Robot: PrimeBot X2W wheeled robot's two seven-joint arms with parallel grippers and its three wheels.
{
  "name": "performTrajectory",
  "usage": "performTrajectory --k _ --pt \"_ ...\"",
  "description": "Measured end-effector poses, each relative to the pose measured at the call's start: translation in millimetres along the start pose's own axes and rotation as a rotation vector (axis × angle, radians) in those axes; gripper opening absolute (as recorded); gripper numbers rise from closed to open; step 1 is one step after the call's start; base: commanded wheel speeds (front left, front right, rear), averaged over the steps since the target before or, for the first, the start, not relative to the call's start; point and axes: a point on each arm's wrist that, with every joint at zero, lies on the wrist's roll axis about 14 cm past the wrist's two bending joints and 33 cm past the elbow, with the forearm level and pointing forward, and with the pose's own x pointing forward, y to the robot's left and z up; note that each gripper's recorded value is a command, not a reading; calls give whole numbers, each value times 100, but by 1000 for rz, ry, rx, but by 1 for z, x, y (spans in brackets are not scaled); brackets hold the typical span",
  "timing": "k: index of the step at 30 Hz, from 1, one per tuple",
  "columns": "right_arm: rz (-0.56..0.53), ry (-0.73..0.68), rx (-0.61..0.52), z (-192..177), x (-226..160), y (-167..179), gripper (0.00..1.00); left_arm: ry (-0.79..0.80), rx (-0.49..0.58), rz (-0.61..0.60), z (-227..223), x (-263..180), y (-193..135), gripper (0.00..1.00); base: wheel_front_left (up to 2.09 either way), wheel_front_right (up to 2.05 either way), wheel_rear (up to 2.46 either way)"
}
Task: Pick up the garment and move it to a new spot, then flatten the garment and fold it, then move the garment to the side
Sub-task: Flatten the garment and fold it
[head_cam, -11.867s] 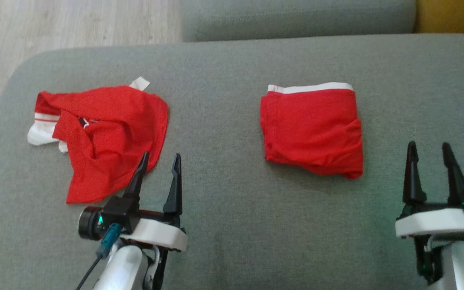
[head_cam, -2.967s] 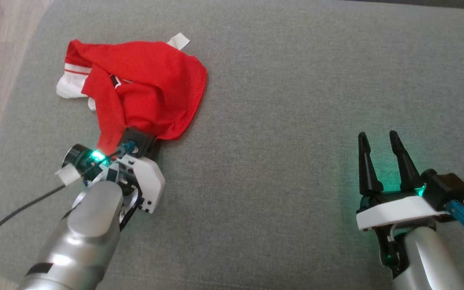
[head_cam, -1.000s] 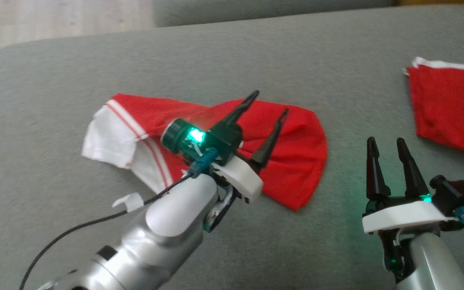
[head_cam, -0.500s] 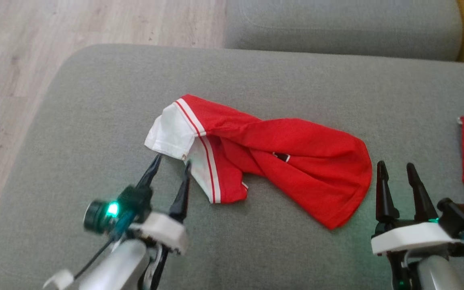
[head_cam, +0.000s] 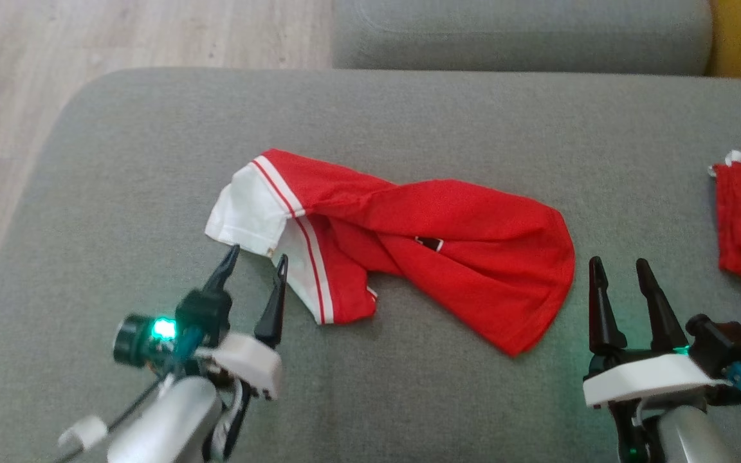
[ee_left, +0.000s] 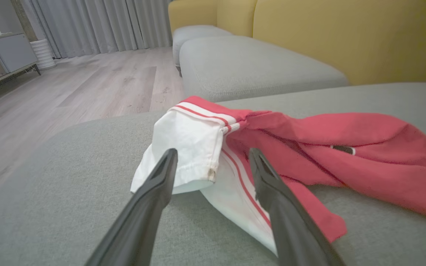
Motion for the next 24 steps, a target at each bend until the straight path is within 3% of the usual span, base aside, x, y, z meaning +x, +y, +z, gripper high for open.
performTrajectory --k 6,13,14,15,24 --pt "-44 23 6 -8 -1 -15 100 96 90 -17 -9 29 9 100 0 0 0" --pt "-78 31 8 -11 1 -27 100 206 123 -25 -38 41 13 100 0 0 0" --pt "-80 32 8 -11 1 -28 100 216 124 -25 -40 41 14 11 0 0 0" --pt "-81 32 8 -11 1 -28 100 221 126 -24 -41 41 14 0 0 0 0" --pt "-78 18 14 -7 1 -27 100 101 158 -7 -3 51 23 0 0 0 0"
